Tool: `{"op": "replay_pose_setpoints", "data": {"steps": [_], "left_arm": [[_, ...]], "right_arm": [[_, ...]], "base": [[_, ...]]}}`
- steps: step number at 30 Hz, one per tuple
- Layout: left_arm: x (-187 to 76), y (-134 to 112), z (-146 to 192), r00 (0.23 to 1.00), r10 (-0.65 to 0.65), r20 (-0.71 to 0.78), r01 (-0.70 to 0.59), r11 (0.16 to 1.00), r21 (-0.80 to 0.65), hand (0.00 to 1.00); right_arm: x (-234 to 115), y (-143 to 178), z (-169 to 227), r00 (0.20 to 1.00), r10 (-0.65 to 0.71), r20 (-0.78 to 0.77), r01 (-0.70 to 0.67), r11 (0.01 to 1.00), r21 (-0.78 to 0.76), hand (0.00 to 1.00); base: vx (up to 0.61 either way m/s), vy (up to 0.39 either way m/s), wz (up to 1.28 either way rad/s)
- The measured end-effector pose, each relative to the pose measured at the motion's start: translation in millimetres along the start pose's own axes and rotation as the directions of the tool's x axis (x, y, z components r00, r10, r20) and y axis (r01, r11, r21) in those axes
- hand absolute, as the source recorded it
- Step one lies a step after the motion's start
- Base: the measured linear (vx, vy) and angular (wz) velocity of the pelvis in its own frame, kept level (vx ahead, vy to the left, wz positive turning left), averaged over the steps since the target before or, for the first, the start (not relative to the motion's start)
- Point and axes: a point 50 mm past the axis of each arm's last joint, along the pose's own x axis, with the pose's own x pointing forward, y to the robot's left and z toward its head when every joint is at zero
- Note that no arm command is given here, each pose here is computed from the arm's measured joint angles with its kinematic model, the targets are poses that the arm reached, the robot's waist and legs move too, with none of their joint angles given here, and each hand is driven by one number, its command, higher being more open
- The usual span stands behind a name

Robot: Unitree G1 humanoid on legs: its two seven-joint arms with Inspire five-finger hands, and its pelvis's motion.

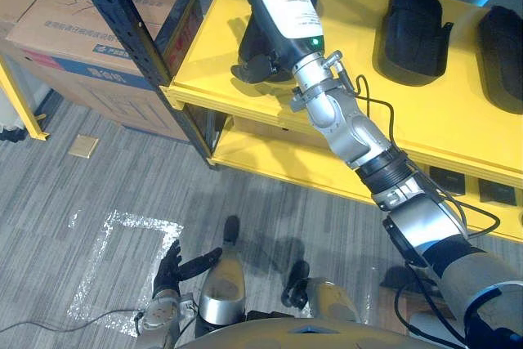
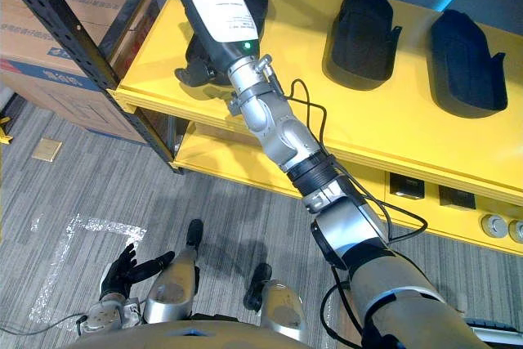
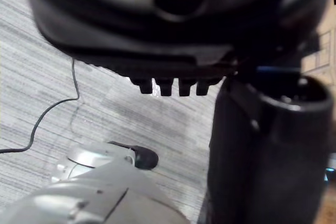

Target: Walk over and take three plastic housings, then place them on the shelf

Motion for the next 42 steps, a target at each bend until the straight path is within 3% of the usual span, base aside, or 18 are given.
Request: {"op": "replay_pose_setpoints", "data": {"steps": [16, 42], "left_arm": [[5, -1, 4, 1.000, -0.016, -0.008, 0.016, 0.999, 0.027, 1.00], [6, -5, 6, 1.000, -0.019, -0.014, 0.018, 1.000, -0.021, 1.00]], "right_arm": [[-14, 4, -22, 0.978, 0.179, -0.103, -0.190, 0.976, -0.106, 1.00], [-18, 1, -46, 0.962, 0.073, -0.263, -0.086, 0.996, -0.038, 1.00]], "base": [[0.00, -0.012, -0.05], [0.00, -0.009, 0.03]]}}
